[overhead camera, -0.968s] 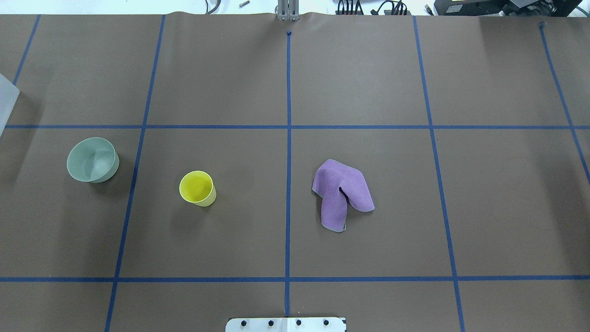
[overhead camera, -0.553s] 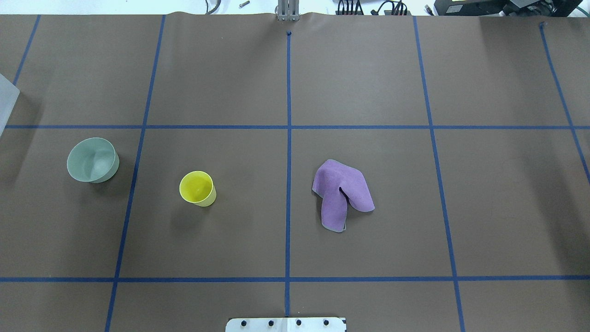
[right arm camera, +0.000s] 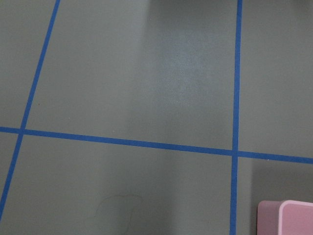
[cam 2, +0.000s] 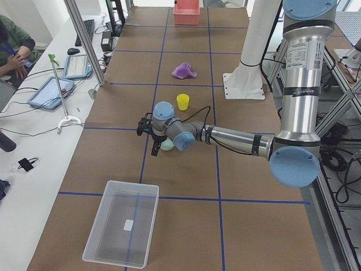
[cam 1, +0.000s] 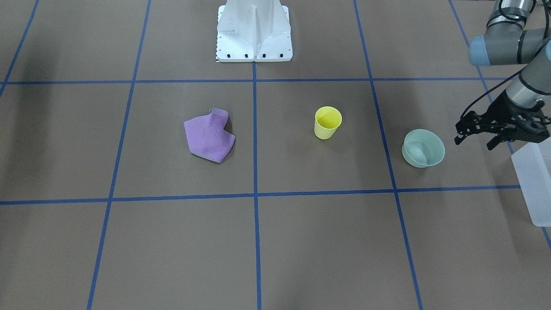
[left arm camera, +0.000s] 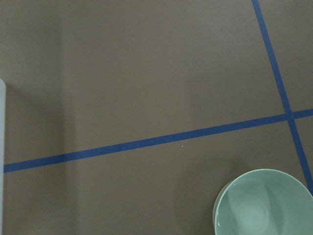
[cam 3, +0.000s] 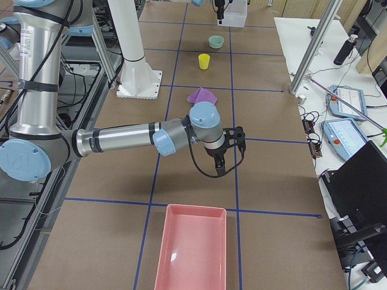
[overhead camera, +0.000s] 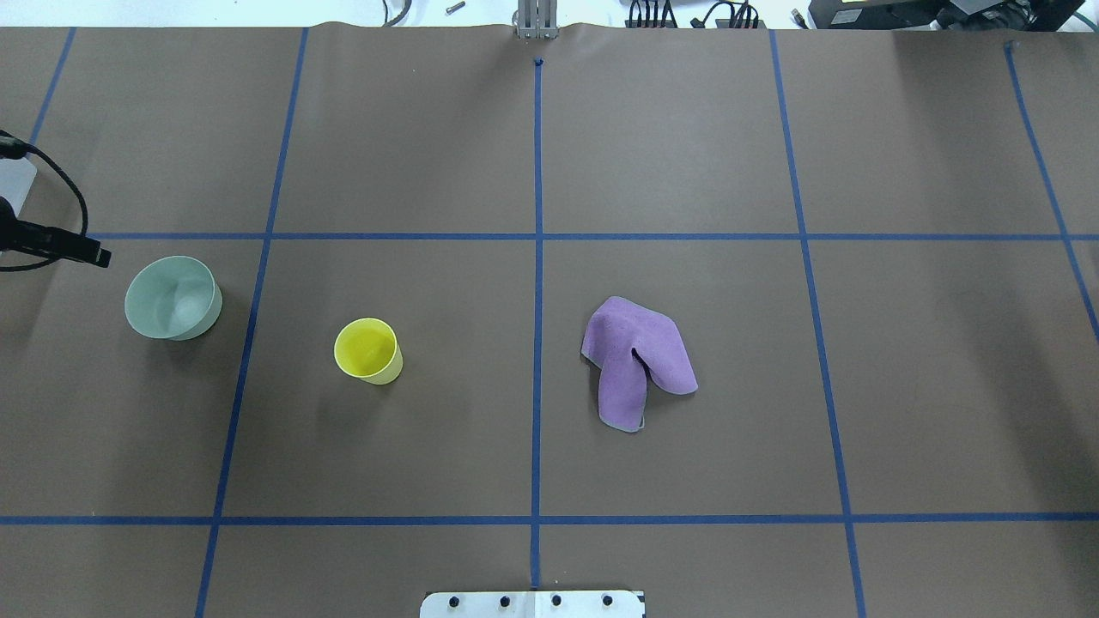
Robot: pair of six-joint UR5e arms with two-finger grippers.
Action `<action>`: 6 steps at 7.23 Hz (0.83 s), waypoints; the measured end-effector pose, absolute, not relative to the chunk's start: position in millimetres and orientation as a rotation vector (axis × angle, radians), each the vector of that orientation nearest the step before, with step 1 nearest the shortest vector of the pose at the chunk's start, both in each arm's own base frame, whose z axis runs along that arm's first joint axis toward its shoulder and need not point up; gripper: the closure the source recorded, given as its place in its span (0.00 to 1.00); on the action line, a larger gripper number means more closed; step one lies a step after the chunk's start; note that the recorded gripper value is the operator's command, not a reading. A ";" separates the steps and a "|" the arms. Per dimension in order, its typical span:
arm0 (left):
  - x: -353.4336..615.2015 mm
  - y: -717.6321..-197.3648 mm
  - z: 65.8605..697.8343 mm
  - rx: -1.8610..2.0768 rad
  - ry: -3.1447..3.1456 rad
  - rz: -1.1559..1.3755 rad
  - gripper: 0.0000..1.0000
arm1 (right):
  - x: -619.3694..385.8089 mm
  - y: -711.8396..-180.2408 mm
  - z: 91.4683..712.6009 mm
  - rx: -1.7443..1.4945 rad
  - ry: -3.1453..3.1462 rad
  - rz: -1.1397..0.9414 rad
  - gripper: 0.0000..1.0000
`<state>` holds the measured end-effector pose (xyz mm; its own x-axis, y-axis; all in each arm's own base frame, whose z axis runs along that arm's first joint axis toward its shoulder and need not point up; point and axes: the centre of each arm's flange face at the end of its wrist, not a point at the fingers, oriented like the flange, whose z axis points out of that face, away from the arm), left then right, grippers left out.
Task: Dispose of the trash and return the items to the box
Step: 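Reach the left gripper down and grasp the pale green bowl rim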
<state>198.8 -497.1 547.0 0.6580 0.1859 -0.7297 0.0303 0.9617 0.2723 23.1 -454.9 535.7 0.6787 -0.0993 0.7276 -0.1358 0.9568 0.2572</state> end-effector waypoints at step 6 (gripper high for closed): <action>268.2 -503.7 553.7 0.279 0.871 0.151 1.00 | 20.6 -455.7 535.9 0.303 -0.825 0.016 0.00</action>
<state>268.2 -503.7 553.7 0.6363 0.2432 -0.7321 -0.0174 0.9533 0.3016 20.6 -455.7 535.9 0.6810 -0.1030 0.7250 -0.1311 0.9569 0.2591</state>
